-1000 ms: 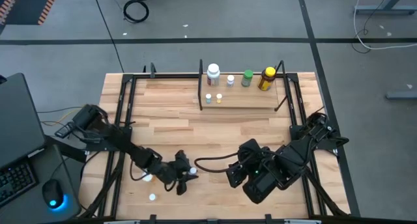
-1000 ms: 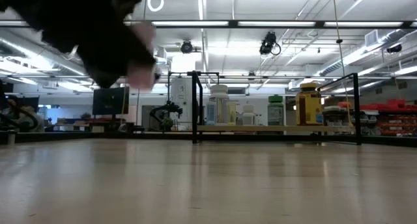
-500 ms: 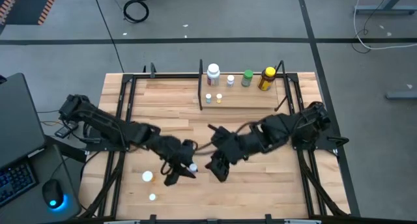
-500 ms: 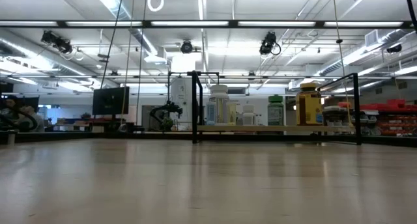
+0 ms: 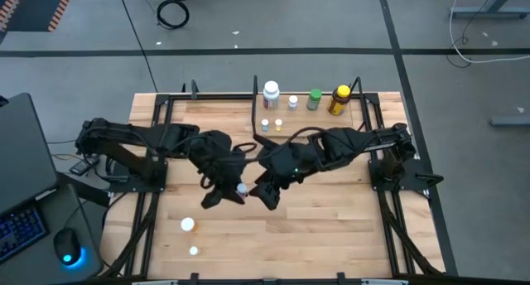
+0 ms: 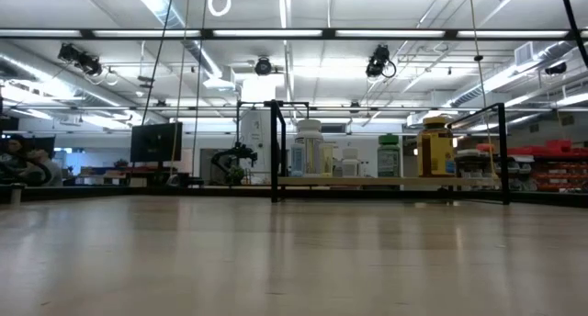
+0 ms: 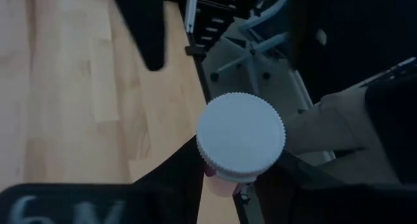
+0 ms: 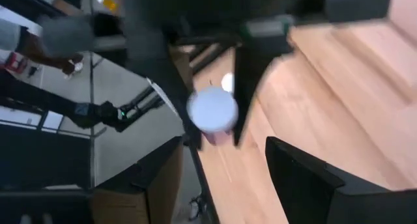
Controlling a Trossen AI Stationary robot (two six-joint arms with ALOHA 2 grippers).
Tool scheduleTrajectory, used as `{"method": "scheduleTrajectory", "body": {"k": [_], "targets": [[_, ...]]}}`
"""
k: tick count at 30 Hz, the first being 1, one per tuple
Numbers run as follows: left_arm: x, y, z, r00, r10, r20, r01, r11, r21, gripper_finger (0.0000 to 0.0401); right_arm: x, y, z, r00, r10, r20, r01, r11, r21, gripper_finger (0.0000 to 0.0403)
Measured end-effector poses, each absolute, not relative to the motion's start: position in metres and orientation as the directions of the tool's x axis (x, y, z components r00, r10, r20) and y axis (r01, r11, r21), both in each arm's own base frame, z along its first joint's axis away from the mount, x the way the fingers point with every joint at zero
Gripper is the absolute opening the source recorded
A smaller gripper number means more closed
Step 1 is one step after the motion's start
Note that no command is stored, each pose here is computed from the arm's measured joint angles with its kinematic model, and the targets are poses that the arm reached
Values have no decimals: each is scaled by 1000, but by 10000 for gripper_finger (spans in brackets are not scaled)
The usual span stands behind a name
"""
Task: Pick and place medicine bottles onto shelf by color
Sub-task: Put the pink pill bottle on the shelf
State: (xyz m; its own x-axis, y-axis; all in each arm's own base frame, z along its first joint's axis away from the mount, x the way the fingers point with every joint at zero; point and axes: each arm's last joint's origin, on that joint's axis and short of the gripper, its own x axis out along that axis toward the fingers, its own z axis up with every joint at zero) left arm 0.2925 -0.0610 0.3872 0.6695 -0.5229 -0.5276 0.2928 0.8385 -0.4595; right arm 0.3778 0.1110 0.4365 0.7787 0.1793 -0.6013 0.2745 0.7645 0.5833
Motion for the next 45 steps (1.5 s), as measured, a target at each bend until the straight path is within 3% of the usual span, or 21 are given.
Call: {"method": "scheduleTrajectory", "body": {"k": [12,31,45], "targets": [[296,-41,389,695,-493,-523,205,833,-514,124,385,86,437,794,121,-596,241,838,490,231],[295,-41,389,689,-504,-521,190,819,-541,115,387,85,439,801,167,-576,212,820,532,367],[295,-42,389,689,-505,-521,176,813,-555,119,396,90,425,812,149,-564,228,809,542,354]]}}
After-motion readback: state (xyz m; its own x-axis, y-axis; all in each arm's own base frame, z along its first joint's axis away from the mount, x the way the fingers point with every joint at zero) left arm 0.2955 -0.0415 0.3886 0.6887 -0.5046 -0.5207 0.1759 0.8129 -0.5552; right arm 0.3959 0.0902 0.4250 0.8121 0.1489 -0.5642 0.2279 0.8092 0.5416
